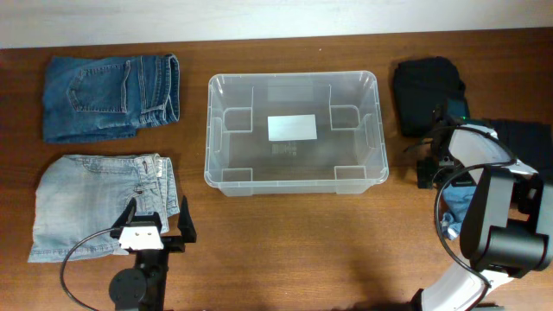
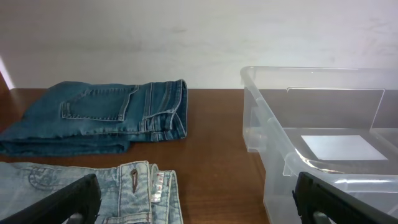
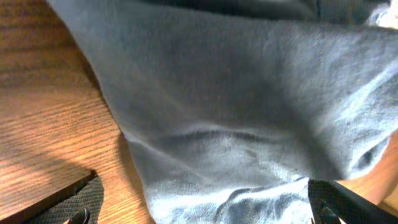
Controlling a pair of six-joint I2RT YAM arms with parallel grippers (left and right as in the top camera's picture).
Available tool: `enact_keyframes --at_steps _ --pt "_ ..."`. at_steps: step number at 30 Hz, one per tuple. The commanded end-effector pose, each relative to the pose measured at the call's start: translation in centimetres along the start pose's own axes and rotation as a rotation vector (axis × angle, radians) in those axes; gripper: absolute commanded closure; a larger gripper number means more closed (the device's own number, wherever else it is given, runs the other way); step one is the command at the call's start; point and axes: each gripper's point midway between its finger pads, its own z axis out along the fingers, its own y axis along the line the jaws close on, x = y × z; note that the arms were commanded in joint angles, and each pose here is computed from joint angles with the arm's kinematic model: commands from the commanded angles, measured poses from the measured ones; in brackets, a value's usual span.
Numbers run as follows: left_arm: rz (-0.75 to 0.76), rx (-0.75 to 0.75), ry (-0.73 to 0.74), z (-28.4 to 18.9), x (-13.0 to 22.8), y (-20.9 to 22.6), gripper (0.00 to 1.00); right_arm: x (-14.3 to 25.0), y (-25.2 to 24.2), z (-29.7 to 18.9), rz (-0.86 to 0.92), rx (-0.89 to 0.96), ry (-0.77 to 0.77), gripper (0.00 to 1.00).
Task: Pack container
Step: 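Close the right gripper on the light-blue denim and lift it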
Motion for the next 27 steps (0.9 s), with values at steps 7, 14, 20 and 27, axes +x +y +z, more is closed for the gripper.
enact_keyframes --at_steps 7,14,20,27 --pt "0.012 0.005 0.001 0.0 0.1 0.0 0.01 1.8 1.9 3.5 0.084 -0.191 0.099 0.21" --pt "0.012 0.005 0.001 0.0 0.1 0.0 0.01 1.8 1.3 3.9 0.120 -0.213 0.098 0.46" --pt "0.012 0.005 0.001 0.0 0.1 0.0 0.01 1.3 1.3 3.9 0.166 -0.213 0.082 0.74" --pt "0.012 0.005 0.001 0.0 0.1 0.0 0.01 0.3 1.2 3.3 0.199 -0.231 0.063 0.96"
